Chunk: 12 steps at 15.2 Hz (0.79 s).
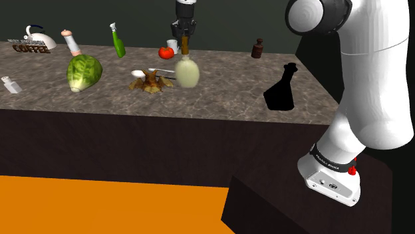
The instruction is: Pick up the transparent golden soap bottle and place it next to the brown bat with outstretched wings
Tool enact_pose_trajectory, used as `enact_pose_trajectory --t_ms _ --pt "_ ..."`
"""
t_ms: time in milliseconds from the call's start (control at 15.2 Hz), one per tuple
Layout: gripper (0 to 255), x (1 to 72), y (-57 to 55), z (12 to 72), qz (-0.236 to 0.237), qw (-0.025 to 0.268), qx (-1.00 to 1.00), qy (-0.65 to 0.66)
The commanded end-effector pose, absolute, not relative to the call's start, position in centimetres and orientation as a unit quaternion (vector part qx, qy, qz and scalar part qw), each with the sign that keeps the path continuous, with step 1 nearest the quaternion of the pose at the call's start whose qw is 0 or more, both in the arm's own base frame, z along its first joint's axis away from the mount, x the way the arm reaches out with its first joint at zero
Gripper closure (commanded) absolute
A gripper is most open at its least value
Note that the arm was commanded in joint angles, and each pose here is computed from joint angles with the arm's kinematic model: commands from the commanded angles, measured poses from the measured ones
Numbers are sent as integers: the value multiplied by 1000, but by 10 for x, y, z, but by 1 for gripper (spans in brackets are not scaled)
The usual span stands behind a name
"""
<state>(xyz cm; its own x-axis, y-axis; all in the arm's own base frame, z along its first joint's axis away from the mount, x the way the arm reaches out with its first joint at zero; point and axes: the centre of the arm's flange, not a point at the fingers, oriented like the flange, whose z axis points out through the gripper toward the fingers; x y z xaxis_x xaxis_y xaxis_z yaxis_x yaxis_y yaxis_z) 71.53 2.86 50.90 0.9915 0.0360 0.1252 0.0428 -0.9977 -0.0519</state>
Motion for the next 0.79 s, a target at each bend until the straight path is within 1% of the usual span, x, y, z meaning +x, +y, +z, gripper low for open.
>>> enact_pose_trajectory --t_ms 0,726 --pt "255 716 28 499 -63 27 -997 -20" --pt "255 716 28 446 -63 27 -997 -20"
